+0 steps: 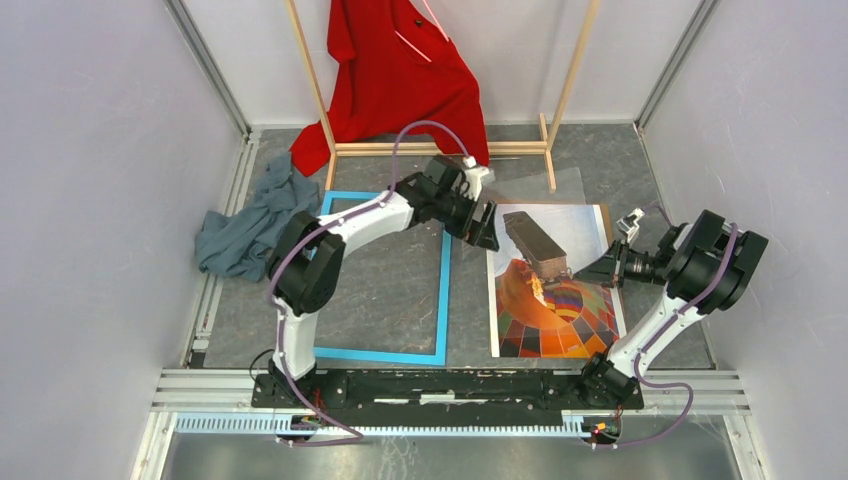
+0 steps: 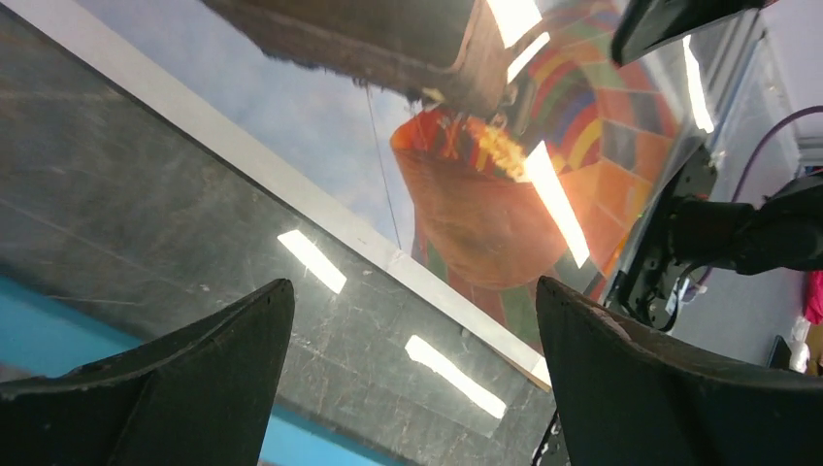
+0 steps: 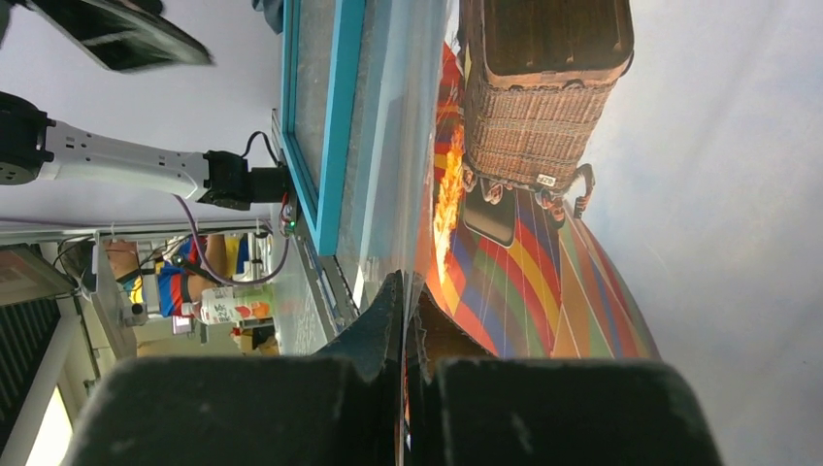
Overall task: Take the photo out of the frame
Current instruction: Pick up the photo frame item from the photo frame.
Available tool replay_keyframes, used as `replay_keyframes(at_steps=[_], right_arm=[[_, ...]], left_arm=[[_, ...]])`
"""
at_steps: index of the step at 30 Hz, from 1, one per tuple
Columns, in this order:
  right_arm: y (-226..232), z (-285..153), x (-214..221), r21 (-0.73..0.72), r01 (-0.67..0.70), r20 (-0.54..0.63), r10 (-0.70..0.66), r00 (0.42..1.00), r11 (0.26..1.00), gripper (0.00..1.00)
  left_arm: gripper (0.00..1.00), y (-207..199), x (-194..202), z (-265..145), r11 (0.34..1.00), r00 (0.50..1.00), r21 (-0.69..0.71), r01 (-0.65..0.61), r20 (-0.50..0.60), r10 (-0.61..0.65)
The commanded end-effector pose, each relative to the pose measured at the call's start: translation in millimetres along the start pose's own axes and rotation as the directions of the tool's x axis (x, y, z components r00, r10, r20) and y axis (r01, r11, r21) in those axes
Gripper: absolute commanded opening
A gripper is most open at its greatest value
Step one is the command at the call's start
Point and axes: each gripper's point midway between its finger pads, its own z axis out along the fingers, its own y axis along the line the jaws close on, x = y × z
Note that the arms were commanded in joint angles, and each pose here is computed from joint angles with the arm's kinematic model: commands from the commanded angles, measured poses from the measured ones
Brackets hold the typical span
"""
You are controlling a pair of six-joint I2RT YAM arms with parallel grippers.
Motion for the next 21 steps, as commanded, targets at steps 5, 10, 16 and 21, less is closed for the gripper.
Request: replay_keyframes(at_steps=[5, 10, 16, 21], right_arm=[[29.1, -6.5, -28.3, -0.012, 0.051, 0.094, -0.050, 0.994, 0.999, 0.00], [47.1, -12.9, -48.1, -0.012, 0.087, 0.143, -0.085, 0.986, 0.996, 0.00], [67.3, -8.4, -55.4, -0.019, 0.128, 0.134, -0.125, 0.983, 0.992, 0.00], [88.3, 3.0, -54.4, -0.045, 0.166, 0.104, -0.161, 0.981, 0.985, 0.00]], left_arm=[[1.00, 4.3, -56.3, -87.0, 0.988, 0.980, 0.013, -0.151, 0.135, 0.148], [1.00, 32.5, -48.0, -124.6, 0.987, 0.977, -0.051, -0.154, 0.141, 0.160], [1.00, 55.4, -31.2, -165.9, 0.986, 0.976, -0.111, -0.127, 0.164, 0.145], [1.00, 72.8, -16.2, -180.0, 0.984, 0.975, -0.156, -0.092, 0.185, 0.120]])
